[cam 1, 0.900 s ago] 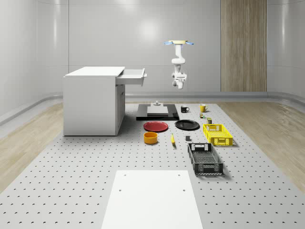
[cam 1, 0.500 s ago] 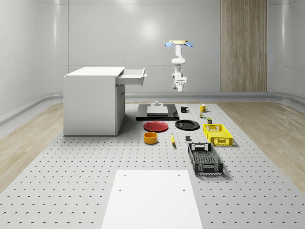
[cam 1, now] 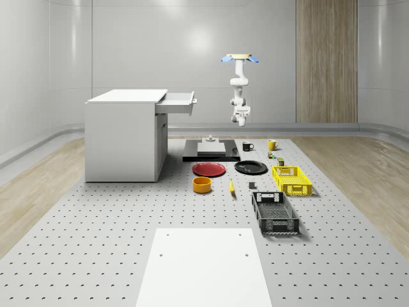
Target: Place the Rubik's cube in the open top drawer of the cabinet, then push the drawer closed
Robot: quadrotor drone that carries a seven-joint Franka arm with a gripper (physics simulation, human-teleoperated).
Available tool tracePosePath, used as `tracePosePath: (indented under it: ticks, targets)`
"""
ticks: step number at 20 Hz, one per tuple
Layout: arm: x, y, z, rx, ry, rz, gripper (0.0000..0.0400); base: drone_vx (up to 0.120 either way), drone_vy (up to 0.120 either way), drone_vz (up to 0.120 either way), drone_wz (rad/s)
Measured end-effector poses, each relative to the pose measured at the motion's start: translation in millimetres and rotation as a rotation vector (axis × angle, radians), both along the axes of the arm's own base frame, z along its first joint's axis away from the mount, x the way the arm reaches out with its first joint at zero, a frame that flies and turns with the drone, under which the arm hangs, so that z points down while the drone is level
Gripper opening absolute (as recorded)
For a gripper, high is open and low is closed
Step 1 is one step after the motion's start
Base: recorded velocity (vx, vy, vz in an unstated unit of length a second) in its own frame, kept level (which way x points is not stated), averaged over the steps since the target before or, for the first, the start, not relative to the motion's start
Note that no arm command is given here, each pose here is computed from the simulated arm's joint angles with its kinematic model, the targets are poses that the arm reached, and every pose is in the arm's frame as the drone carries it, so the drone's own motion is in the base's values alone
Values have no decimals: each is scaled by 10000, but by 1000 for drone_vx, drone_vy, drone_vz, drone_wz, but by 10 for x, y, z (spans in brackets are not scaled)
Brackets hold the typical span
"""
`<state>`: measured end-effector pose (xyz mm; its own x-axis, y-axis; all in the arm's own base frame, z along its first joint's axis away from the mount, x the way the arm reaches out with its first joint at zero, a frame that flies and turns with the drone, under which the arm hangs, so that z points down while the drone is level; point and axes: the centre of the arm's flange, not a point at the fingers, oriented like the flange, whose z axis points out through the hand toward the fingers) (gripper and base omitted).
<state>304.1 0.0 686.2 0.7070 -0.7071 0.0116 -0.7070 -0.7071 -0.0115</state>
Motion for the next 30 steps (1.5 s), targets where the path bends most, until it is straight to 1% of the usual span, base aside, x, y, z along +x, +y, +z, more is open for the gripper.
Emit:
tracePosePath:
  ticks: [8,24,26,30]
  targets:
    - [-1,0,44,-2,-62,0,400,0,0,0,0]
    - [-12,4,52,-43,-183,-1,400,0,0,0,0]
    - [-14,6,52,-61,-199,-1,400,0,80,0,0]
    - [-17,12,52,-121,-229,-2,400,110,120,0,0]
